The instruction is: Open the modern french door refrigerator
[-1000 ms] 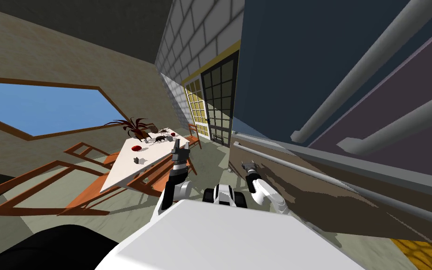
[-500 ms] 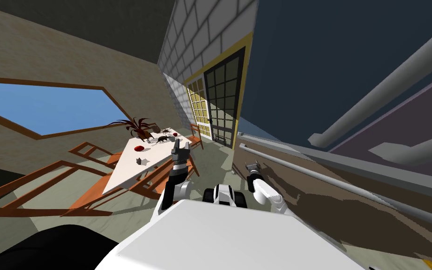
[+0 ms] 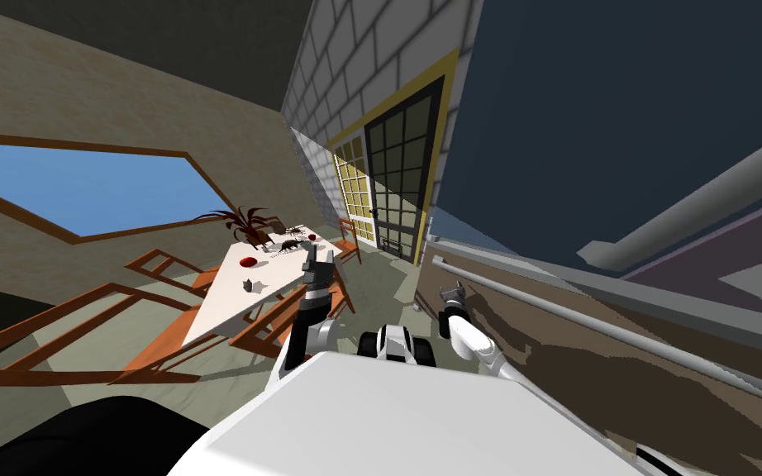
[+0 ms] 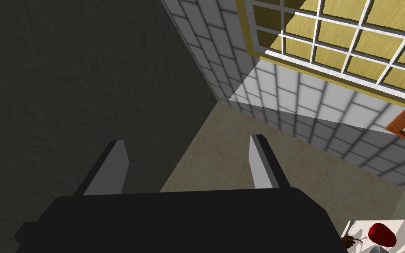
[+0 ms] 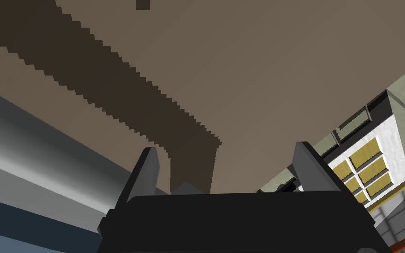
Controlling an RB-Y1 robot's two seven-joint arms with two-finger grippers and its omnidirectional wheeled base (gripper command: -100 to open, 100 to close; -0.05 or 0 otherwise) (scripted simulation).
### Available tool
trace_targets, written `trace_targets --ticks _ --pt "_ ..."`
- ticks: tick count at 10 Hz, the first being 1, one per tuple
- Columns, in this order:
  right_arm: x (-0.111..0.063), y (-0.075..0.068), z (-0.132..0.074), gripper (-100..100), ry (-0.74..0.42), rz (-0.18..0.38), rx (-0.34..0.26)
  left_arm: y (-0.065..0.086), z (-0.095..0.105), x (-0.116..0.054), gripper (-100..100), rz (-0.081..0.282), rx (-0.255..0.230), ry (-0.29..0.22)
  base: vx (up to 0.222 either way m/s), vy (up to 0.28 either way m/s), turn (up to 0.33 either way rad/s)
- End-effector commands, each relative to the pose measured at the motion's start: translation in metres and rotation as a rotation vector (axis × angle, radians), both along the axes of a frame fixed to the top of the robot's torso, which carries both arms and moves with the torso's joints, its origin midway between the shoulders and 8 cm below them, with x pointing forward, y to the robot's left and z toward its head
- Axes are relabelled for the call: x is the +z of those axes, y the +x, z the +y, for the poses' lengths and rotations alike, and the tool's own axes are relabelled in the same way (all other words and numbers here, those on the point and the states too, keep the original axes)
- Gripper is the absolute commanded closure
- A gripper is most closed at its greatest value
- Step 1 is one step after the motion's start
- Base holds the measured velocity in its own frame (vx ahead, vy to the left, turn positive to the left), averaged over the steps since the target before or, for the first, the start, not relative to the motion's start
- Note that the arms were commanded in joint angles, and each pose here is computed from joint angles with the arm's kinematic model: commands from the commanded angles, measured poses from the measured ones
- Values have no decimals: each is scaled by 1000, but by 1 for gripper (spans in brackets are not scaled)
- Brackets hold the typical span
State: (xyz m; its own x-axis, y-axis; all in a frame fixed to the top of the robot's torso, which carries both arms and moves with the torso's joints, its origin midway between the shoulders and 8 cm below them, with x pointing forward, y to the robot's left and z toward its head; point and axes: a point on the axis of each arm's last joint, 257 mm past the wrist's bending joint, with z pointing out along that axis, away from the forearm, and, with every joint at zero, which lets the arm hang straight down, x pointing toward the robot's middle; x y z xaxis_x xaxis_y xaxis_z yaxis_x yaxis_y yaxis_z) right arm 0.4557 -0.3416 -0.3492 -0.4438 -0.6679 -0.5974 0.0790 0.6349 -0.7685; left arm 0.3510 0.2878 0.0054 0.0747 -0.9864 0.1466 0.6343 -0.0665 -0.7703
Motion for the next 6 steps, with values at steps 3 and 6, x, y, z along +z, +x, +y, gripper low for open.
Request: trace_targets --ticks 3,6 --pt "22 4 -39 -100 -286 -9 -30 0 0 0 0 0 0 0 65 102 34" --pt "41 4 -61 -100 -443 -28 -63 0 0 0 0 0 0 0 50 97 0"
